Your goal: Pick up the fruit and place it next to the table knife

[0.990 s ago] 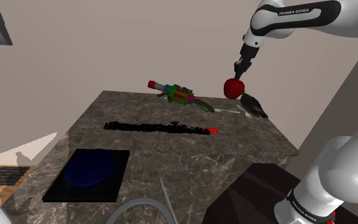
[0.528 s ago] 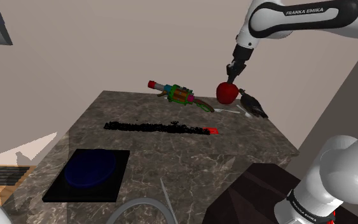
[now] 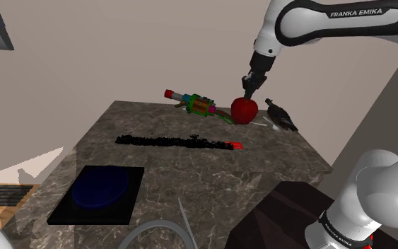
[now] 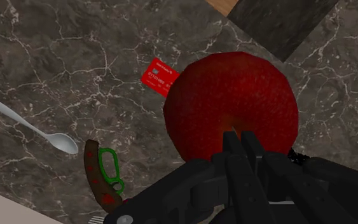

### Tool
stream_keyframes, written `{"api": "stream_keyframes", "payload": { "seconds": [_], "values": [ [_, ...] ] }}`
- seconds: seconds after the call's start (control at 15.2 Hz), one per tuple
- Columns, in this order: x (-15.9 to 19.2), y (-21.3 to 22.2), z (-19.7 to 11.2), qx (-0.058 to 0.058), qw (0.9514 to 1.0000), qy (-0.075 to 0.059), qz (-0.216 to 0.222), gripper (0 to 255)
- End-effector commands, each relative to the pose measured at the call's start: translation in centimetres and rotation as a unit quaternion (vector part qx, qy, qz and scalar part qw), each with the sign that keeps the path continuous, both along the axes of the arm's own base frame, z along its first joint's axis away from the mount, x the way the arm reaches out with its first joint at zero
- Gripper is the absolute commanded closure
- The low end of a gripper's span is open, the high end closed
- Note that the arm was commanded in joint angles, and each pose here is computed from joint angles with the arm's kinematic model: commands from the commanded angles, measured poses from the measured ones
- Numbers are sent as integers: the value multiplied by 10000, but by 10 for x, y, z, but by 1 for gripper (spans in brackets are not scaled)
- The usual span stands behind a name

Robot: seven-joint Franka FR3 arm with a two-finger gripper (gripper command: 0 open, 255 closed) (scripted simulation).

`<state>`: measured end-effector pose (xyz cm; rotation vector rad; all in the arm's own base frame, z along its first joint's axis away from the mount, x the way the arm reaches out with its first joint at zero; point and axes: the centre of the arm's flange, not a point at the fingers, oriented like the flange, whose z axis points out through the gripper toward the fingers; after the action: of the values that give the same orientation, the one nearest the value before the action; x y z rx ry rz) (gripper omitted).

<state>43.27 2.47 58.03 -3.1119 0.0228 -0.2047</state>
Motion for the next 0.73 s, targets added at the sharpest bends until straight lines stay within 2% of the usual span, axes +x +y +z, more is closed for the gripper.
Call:
{"api": "stream_keyframes", "payload": {
  "seconds": [0.0, 0.66],
  "values": [
    [-3, 28, 0, 1, 10000, -1, -8, 255],
    [-31, 158, 0, 1, 10000, -1, -8, 255]
  ]
}}
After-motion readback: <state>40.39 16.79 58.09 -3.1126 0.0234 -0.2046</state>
